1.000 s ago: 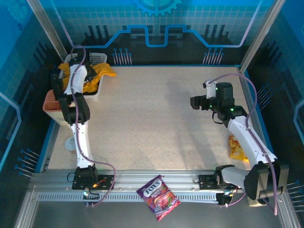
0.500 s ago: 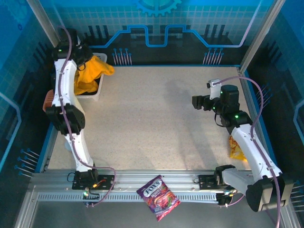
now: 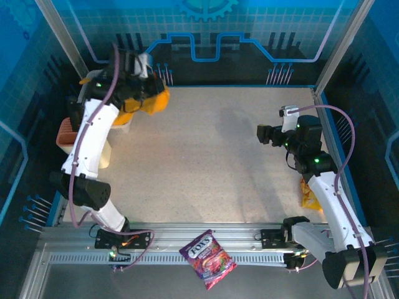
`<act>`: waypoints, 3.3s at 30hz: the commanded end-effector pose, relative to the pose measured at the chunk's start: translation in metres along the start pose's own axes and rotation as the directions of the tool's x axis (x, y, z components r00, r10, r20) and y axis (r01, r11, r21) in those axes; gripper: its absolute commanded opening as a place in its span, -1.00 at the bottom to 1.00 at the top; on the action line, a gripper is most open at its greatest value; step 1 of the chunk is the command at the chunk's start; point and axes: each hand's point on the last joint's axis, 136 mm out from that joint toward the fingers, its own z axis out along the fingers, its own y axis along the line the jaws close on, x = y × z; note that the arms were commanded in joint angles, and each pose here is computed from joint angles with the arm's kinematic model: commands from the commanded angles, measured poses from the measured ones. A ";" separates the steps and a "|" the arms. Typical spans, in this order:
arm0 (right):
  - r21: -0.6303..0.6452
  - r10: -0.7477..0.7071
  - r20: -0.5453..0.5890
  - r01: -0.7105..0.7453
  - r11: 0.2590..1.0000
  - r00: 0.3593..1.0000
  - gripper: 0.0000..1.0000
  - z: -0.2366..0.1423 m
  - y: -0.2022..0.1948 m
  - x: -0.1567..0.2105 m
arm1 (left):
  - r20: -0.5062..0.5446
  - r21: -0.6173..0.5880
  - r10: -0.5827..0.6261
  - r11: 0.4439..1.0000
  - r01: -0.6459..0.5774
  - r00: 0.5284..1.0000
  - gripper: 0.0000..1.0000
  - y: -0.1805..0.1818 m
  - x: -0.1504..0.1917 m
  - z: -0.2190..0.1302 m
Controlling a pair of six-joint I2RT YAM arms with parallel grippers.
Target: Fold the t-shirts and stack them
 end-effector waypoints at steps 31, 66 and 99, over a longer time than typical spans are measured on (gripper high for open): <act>0.081 0.139 -0.045 -0.135 0.988 0.989 0.87 0.003 -0.034 0.018 | -0.425 0.359 0.291 0.923 -0.136 0.857 -0.90 -0.206 0.291 0.157; -0.039 0.078 -0.686 -0.144 0.989 0.724 0.37 0.161 0.092 0.173 | -0.085 -0.775 -0.139 0.632 0.022 0.987 0.71 0.237 0.167 0.100; 0.383 0.228 -0.490 -0.028 0.924 0.841 -1.00 0.145 -0.031 0.115 | -0.102 -0.627 -0.198 0.773 0.092 0.975 -1.00 0.195 0.160 0.052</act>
